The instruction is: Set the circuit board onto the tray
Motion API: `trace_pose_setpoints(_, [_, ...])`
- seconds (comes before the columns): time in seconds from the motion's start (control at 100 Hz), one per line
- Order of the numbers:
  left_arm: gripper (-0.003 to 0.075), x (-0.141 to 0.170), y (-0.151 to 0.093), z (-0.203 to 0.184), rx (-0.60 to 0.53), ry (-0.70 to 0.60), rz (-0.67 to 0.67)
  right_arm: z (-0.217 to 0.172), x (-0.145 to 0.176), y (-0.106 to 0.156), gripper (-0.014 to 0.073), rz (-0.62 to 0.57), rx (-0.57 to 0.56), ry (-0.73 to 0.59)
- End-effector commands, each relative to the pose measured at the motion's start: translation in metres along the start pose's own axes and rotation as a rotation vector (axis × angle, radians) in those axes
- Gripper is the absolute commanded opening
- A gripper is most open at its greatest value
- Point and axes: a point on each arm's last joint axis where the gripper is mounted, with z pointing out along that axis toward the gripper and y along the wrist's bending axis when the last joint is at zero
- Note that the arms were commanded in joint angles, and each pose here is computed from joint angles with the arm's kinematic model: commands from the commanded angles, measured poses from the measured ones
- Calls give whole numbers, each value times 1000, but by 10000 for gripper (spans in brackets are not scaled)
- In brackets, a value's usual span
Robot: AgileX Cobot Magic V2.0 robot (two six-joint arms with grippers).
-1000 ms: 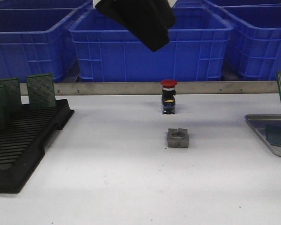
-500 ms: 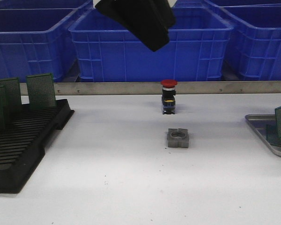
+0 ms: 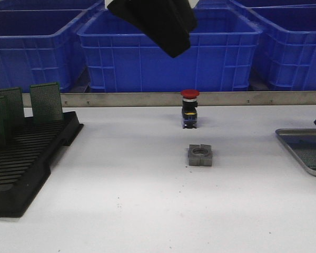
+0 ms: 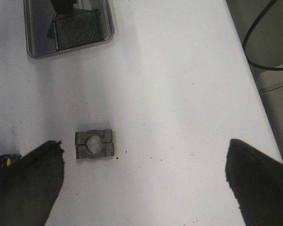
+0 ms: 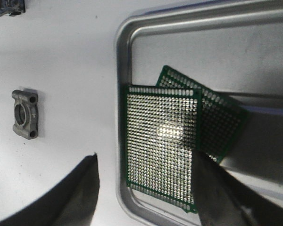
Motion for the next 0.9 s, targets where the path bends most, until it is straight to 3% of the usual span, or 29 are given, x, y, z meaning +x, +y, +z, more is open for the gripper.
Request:
trace_pose_setpoints(0.0, [636,-19,-9,-26,-31,-76,-23,-22,-10,18,460,-48,-25,-80])
trace_pose_setpoints(0.25, [635,-19,0,-54,-216,-115,-168,-48,-14,55,460,-171,31,-200])
trace_pose_setpoints(0.57, [635,13,8,-136,-547,-246,-488,-107,7,171,460,-518,120,-485])
trace_pose_setpoints(0.73, [635,44,-8,-162,-666,-297,-620,-133,35,211,460,-643,131,-596])
trace_pose_setpoints(0.89, [635,74,-40,-178,-863,-327,-715,-148,71,222,460,-730,218,-755])
